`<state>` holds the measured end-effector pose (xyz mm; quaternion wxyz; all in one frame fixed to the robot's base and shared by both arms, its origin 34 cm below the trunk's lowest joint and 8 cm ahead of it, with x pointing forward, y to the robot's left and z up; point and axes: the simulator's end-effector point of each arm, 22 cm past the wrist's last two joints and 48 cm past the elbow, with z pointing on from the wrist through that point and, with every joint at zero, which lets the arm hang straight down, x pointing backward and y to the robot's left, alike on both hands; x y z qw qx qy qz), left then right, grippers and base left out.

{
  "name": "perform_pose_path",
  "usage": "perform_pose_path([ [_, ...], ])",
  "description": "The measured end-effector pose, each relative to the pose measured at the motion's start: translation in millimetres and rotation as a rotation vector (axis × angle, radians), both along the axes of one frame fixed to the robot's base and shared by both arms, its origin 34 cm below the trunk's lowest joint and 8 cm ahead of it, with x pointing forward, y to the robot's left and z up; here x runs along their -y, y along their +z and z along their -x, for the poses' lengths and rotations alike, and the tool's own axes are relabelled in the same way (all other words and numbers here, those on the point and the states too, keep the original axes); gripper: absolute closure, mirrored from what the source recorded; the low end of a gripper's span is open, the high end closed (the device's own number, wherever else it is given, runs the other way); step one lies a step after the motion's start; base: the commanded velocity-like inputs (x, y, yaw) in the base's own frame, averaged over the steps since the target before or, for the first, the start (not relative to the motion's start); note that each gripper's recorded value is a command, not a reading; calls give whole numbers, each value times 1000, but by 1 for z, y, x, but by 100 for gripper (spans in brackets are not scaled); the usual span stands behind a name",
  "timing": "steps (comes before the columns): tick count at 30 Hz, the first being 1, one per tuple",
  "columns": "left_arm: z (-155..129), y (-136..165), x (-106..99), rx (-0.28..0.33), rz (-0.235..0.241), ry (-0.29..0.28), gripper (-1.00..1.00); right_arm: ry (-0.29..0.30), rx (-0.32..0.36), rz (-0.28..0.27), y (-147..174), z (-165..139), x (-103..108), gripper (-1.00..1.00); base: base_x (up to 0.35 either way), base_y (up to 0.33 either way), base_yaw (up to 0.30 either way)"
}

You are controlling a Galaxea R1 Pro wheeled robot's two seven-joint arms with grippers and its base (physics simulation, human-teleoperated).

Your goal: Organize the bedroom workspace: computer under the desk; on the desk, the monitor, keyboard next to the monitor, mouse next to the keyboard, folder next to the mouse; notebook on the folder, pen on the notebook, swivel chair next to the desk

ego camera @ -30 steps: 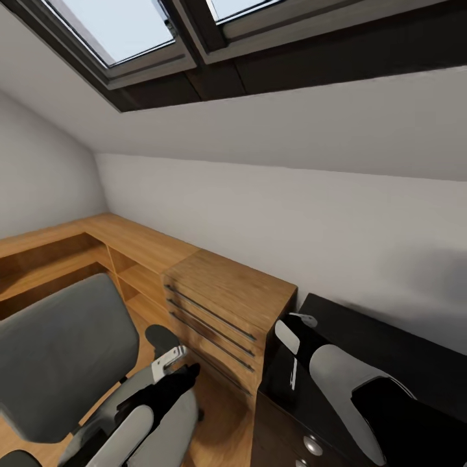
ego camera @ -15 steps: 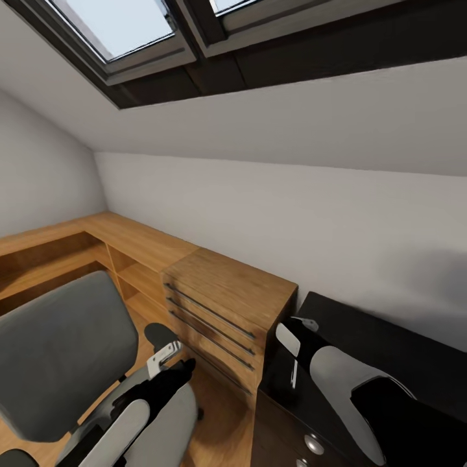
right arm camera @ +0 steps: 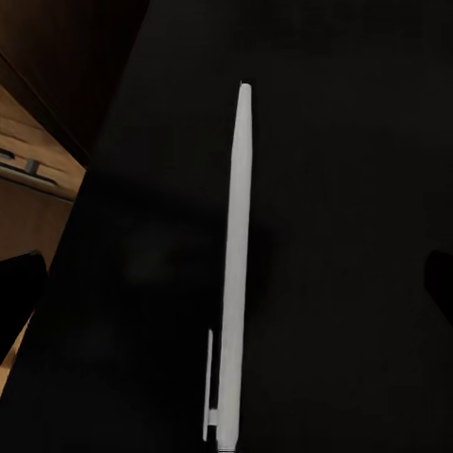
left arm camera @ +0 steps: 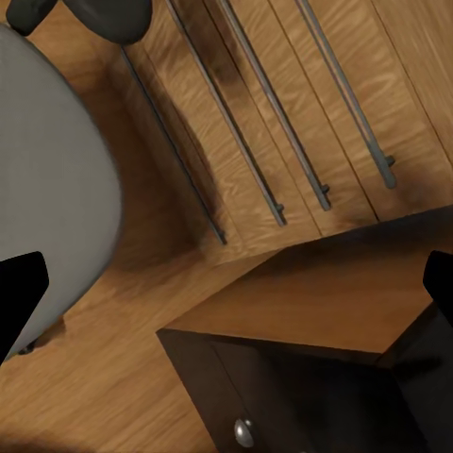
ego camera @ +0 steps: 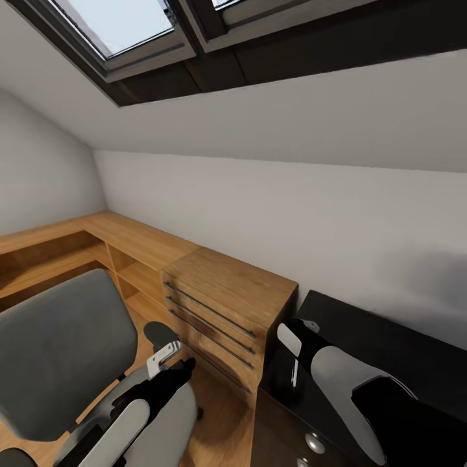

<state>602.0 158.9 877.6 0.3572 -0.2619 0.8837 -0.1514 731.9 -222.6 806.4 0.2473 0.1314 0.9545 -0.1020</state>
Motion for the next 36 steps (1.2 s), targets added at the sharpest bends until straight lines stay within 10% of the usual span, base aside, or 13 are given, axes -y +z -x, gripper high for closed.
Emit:
perform_pose_path([
  [36,-2,-32,0,1,0,1,-100,3,-60,-27,-55,18,-3,-100,0,0,0],
])
